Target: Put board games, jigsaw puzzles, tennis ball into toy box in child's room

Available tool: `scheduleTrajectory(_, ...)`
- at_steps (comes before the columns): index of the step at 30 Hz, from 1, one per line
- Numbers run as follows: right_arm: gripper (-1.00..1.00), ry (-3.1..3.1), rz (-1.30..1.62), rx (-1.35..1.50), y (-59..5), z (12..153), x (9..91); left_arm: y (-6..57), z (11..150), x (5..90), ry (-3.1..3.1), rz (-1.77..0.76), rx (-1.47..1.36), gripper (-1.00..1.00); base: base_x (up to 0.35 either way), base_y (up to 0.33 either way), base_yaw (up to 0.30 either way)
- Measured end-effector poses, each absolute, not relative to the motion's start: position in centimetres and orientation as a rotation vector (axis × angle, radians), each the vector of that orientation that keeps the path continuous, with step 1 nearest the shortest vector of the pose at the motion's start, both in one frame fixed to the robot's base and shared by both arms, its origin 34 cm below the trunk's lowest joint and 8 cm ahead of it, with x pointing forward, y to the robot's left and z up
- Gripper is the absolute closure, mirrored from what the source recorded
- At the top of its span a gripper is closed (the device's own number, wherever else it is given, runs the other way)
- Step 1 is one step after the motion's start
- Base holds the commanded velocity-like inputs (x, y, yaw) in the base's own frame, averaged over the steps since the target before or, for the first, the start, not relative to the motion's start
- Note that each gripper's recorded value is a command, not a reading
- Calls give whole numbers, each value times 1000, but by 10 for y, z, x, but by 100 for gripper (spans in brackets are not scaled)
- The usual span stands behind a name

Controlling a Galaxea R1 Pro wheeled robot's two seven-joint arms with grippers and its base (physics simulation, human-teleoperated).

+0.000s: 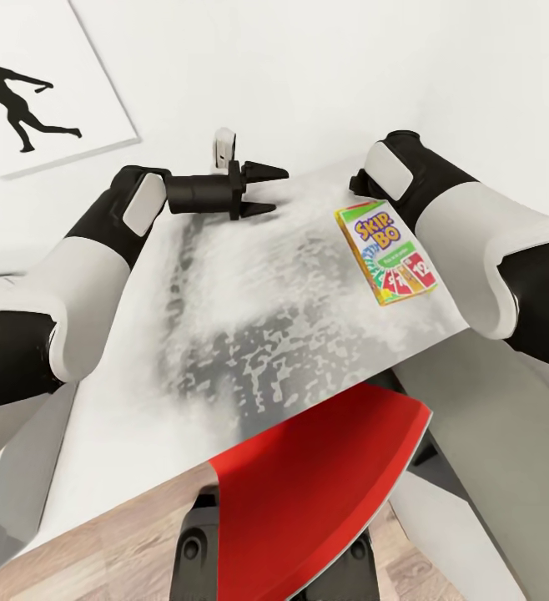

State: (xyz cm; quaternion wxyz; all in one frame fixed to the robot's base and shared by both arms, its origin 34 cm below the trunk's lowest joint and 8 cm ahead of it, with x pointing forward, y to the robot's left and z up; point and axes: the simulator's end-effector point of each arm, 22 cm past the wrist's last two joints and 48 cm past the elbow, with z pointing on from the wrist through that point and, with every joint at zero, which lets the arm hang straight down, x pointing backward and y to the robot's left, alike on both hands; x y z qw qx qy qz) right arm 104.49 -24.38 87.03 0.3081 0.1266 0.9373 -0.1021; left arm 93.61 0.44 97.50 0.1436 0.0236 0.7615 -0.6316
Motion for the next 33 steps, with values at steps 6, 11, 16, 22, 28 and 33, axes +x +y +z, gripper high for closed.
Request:
scheduleTrajectory(6, -100, 2488, -270, 336, -243, 861, 1044, 4, 967, 936, 2202, -1825, 60, -100, 0, 0, 0)
scheduleTrajectory(11, -100, 2495, -271, 337, -243, 854, 1043, 5, 960, 935, 2209, -1827, 53, -100, 0, 0, 0)
scheduleTrajectory(16, -100, 2502, -271, 336, -242, 846, 1041, 5, 953, 935, 2215, -1830, 46, -100, 0, 0, 0)
scheduleTrajectory(22, -100, 2510, -276, 336, -244, 837, 1040, 5, 944, 934, 2224, -1832, 39, -100, 0, 0, 0)
scheduleTrajectory(28, -100, 2512, -281, 337, -244, 833, 1039, 4, 940, 934, 2229, -1833, 36, -100, 0, 0, 0)
scheduleTrajectory(33, -100, 2512, -282, 338, -245, 833, 1039, 4, 940, 934, 2228, -1833, 37, -100, 0, 0, 0)
